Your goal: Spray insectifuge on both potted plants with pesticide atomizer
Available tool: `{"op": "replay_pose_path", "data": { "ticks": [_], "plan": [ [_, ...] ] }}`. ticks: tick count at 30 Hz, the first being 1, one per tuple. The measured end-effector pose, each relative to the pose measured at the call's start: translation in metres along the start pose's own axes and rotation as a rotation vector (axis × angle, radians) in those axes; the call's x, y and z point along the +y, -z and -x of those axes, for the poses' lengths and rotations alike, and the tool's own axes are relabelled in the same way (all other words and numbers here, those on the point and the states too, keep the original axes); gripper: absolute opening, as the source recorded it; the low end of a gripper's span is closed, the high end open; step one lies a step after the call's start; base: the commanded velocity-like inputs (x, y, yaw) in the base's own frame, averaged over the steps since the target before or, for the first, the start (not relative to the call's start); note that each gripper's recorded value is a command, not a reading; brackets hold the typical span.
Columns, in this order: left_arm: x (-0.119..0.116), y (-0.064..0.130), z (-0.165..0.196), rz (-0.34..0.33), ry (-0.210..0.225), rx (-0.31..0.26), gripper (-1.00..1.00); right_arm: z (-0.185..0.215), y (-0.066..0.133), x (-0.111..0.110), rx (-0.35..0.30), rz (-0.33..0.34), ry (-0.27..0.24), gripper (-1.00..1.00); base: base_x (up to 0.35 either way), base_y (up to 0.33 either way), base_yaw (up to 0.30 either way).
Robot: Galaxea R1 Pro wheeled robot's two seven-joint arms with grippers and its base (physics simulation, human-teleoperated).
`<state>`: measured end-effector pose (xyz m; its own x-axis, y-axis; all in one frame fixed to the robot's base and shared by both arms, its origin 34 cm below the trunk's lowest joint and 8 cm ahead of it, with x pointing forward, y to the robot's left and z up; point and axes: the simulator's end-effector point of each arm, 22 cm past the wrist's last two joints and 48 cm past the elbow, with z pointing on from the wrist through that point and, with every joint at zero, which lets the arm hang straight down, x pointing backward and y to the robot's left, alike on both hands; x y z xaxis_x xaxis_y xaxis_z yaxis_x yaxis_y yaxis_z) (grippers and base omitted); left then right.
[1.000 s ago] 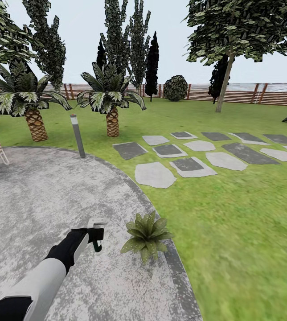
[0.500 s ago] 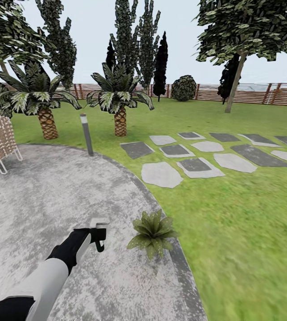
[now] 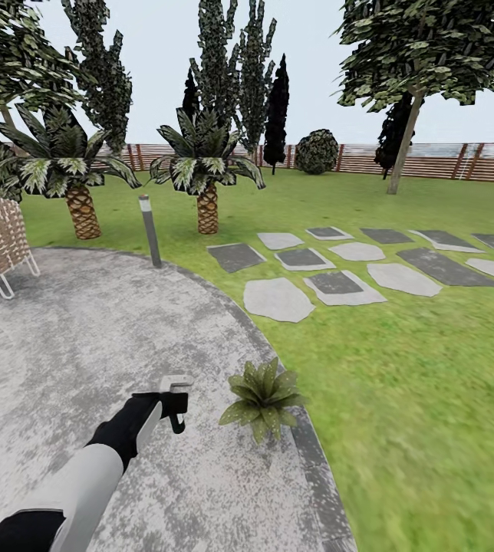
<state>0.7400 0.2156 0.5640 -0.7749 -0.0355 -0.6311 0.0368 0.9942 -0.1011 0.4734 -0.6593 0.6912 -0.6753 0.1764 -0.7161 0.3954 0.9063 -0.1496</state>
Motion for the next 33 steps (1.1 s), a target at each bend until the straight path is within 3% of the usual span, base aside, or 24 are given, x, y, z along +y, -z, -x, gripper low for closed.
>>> {"op": "replay_pose_path", "data": {
  "ticks": [8, 26, 27, 30, 31, 33],
  "plan": [
    [-0.002, 0.0, 0.0, -0.003, 0.0, 0.0, -1.0, 0.0, 0.0, 0.0, 0.0, 0.0, 0.0, 1.0, 0.0, 0.0, 0.022],
    [-0.01, 0.0, 0.0, -0.013, 0.002, 0.0, -1.0, -0.002, -0.001, 0.005, 0.002, 0.008, -0.004, 1.0, 0.0, 0.0, 0.235],
    [-0.01, 0.0, 0.0, -0.014, 0.001, 0.0, -1.0, -0.007, -0.003, 0.012, 0.007, 0.019, -0.01, 1.0, 0.0, 0.0, 0.046],
    [-0.01, 0.0, 0.0, -0.013, 0.002, 0.0, -1.0, -0.03, -0.015, 0.063, 0.039, 0.094, -0.04, 1.0, 0.0, 0.0, 0.02],
    [-0.01, 0.0, 0.0, -0.013, 0.002, -0.001, -1.0, -0.034, -0.019, 0.091, 0.056, 0.139, -0.037, 1.0, 0.0, 0.0, 0.008],
    [-0.009, 0.0, 0.0, -0.013, 0.003, -0.001, -1.0, -0.045, -0.027, 0.173, 0.123, 0.262, -0.021, 1.0, 0.0, 0.0, 0.004]
  ]
}}
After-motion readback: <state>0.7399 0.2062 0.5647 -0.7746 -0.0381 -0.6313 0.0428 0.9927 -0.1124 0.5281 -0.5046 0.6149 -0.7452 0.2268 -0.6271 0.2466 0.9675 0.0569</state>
